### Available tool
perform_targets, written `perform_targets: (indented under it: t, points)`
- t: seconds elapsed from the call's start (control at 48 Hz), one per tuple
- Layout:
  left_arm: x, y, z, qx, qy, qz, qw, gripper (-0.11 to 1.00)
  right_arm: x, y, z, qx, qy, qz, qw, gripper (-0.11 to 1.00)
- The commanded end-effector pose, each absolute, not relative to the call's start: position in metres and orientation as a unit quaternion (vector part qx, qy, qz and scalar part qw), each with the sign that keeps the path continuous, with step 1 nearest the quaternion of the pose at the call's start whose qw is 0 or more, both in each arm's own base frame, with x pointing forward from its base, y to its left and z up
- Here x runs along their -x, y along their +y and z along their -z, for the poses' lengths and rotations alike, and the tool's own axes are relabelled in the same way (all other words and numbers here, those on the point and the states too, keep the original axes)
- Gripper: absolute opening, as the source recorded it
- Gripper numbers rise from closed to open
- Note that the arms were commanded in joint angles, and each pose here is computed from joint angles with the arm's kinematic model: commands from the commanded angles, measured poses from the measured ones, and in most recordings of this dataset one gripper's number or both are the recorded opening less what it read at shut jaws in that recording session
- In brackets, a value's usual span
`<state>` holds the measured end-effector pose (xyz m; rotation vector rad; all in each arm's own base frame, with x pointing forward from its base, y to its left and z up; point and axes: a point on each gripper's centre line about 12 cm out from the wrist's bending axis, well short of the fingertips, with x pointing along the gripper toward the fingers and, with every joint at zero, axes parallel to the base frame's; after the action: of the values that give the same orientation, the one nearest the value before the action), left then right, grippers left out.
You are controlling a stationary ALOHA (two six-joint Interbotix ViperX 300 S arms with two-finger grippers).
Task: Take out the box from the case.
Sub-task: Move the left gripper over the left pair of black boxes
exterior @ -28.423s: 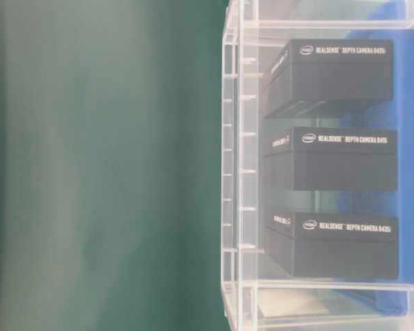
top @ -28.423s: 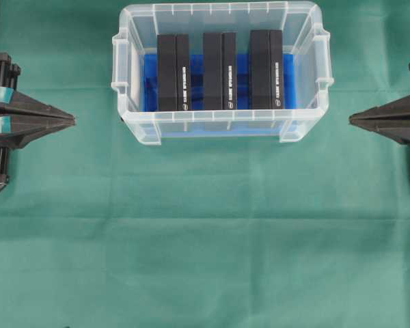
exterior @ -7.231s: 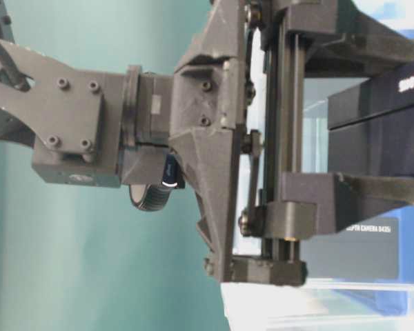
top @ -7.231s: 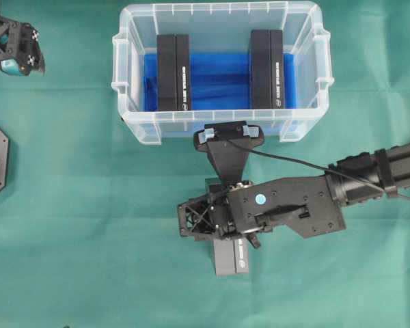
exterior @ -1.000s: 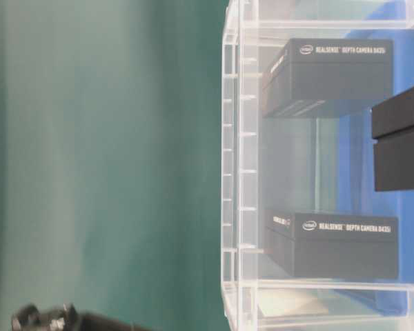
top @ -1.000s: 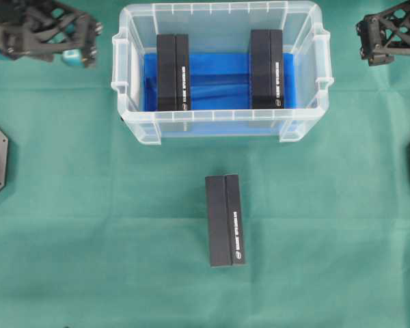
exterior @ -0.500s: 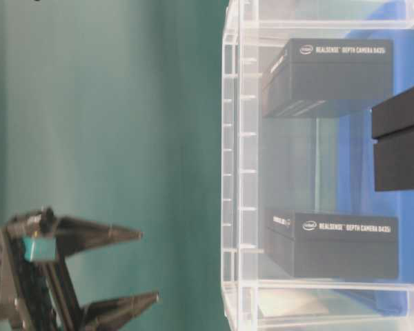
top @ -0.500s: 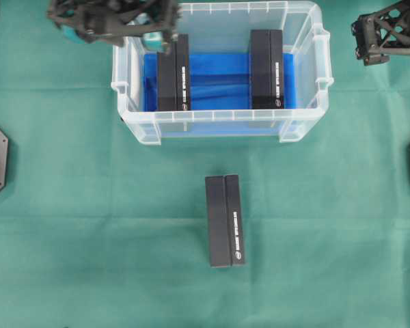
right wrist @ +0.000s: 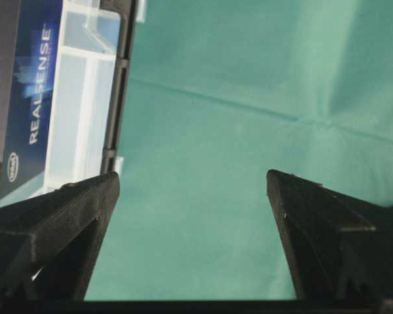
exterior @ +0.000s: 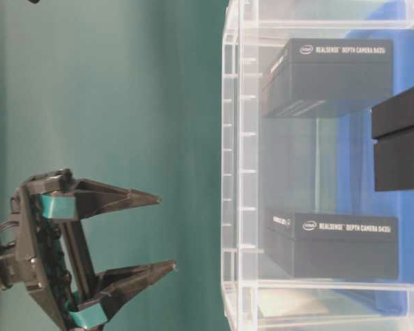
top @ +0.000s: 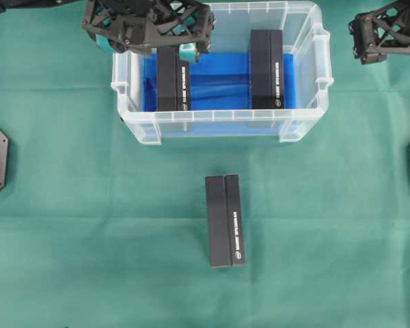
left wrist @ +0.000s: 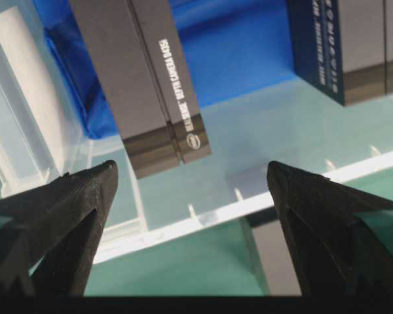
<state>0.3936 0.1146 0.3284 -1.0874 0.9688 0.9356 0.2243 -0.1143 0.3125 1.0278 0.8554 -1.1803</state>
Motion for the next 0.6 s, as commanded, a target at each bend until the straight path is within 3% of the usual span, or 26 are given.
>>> perform_targets:
  t: [0.0, 0.583]
  points:
    - [-0.3927, 0.1163, -0.3392, 0.479, 0.412, -0.41, 0.657, 0.95, -0.2252, -0.1158, -0.3191, -0.45, 0.363, 0.512, 0.635, 0.92]
    - [-0.3936, 0.1184, -0.3331, 0.477, 0.417, -0.417, 0.652, 0.95, -0.2279, -0.1168, -0.3166, -0.449, 0.365, 0.512, 0.635, 0.92]
